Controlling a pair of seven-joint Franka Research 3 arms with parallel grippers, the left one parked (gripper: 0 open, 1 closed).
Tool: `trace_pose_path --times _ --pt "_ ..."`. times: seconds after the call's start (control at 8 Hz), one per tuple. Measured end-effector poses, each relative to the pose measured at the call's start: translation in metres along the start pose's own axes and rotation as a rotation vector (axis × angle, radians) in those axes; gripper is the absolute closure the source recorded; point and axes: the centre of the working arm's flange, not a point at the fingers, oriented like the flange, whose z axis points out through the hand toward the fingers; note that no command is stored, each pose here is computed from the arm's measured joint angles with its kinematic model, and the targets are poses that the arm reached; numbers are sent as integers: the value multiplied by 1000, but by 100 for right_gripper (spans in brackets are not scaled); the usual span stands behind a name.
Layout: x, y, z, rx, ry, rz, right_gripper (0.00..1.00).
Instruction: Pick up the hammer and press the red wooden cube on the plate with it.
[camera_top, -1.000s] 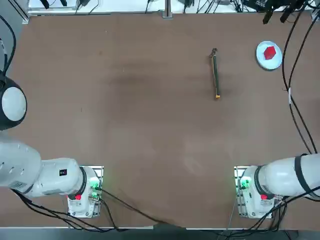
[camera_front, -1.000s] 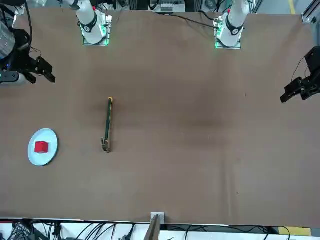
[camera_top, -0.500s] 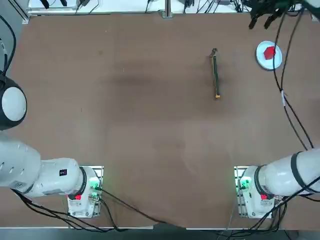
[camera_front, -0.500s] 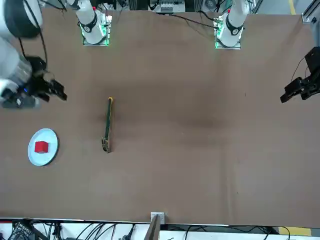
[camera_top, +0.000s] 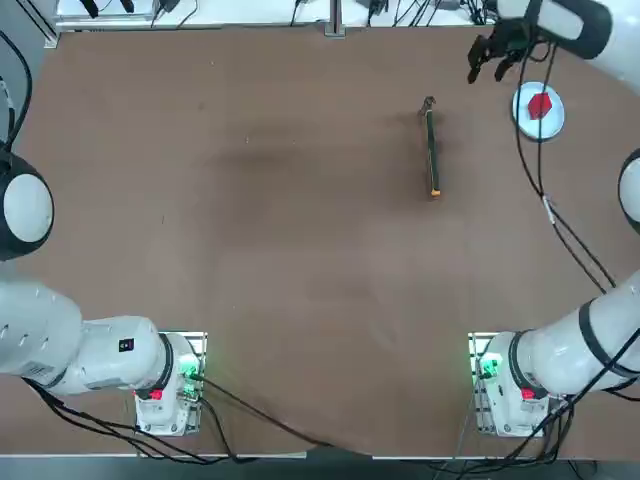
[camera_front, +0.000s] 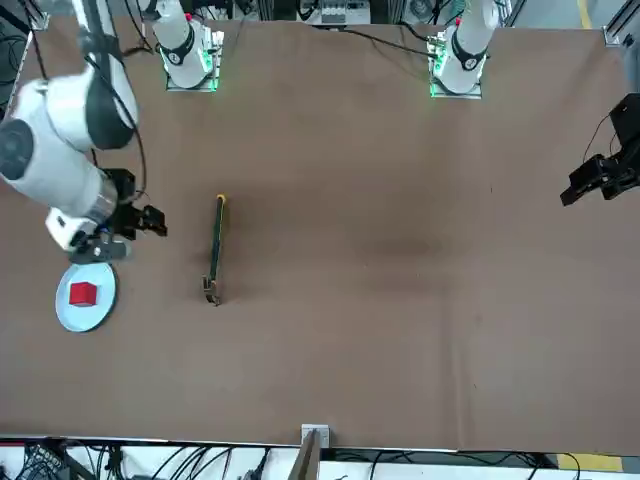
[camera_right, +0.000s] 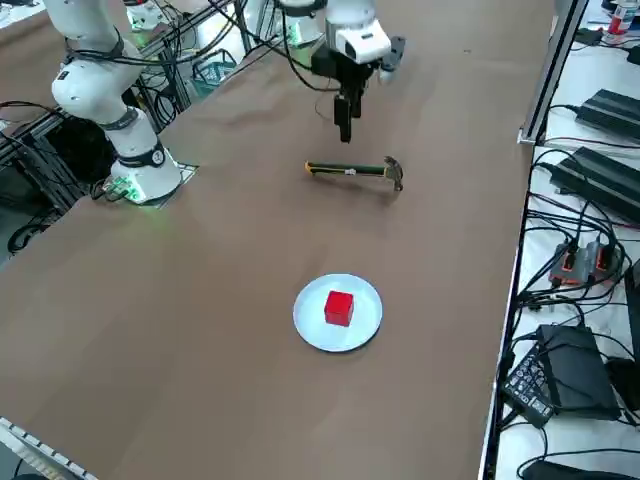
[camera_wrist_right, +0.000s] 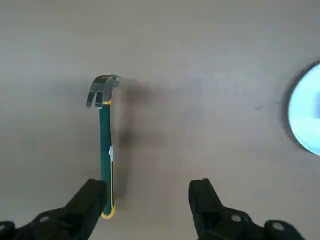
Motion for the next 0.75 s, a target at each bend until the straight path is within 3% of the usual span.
trace_pose_path --times 0.25,0.75 --pt "-6 -4 30 -3 14 -3 0" --pt "-12 -43 81 0 54 140 0"
